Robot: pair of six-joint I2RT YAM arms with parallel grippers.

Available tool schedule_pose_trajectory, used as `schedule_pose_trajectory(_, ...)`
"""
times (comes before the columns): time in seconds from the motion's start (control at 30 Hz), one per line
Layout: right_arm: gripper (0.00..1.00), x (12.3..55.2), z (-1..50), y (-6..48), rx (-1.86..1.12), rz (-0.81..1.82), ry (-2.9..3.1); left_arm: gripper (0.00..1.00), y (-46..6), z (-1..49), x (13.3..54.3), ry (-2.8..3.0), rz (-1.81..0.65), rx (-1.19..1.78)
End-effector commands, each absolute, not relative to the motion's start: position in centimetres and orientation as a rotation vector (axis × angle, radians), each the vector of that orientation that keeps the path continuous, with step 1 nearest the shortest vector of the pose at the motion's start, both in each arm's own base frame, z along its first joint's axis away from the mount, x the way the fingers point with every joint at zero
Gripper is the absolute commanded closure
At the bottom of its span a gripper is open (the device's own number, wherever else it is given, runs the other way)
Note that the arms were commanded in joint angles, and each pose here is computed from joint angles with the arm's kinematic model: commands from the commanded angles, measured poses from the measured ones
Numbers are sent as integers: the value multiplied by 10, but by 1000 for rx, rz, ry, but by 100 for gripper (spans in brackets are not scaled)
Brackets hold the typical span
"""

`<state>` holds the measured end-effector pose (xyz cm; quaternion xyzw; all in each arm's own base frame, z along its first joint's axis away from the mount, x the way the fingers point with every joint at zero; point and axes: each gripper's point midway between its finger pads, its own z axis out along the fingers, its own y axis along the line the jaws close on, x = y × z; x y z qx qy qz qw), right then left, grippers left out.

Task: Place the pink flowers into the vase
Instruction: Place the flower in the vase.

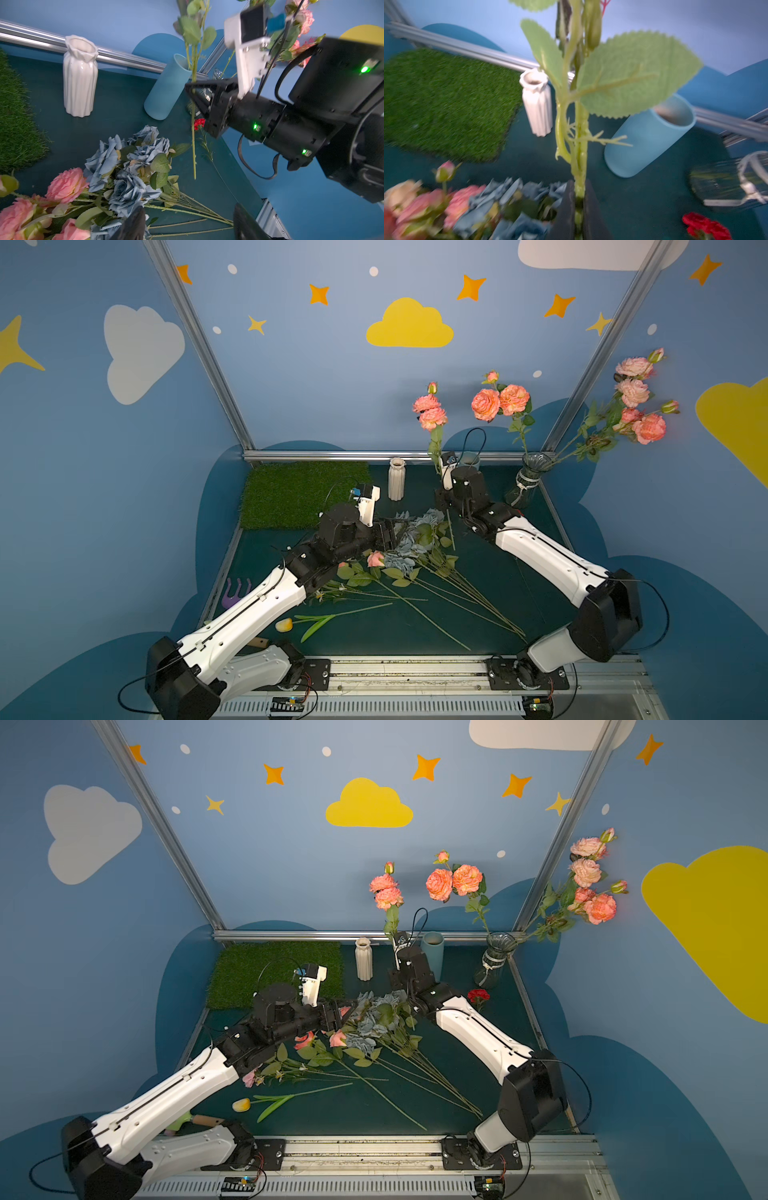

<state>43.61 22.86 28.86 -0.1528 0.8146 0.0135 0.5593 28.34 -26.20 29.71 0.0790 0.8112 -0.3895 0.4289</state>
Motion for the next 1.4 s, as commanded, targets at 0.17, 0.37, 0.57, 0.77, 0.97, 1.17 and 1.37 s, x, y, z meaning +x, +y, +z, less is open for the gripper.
schedule_pose_trajectory(0.17,100,497,406,221,-237,-135,1557,34,-258,282,294,2020,-986,173)
schedule_pose_trajectory(0.37,100,530,443,220,-237,-231,1428,34,-257,267,298,2041,-1004,161)
schedule_pose_trajectory(0.57,100,552,462,215,-230,-267,1341,35,-254,257,304,2059,-1037,132)
schedule_pose_trajectory(0.77,100,569,473,207,-236,-282,1316,35,-259,247,308,2079,-1078,126)
schedule_pose_trajectory(0.97,100,577,474,198,-227,-266,1332,36,-258,245,312,2084,-1105,117)
schedule_pose_trajectory(1.17,100,591,440,198,-246,-242,1346,36,-257,243,314,2085,-1121,101)
schedule_pose_trajectory(1.37,100,609,401,196,-244,-228,1373,37,-258,241,315,2092,-1131,95)
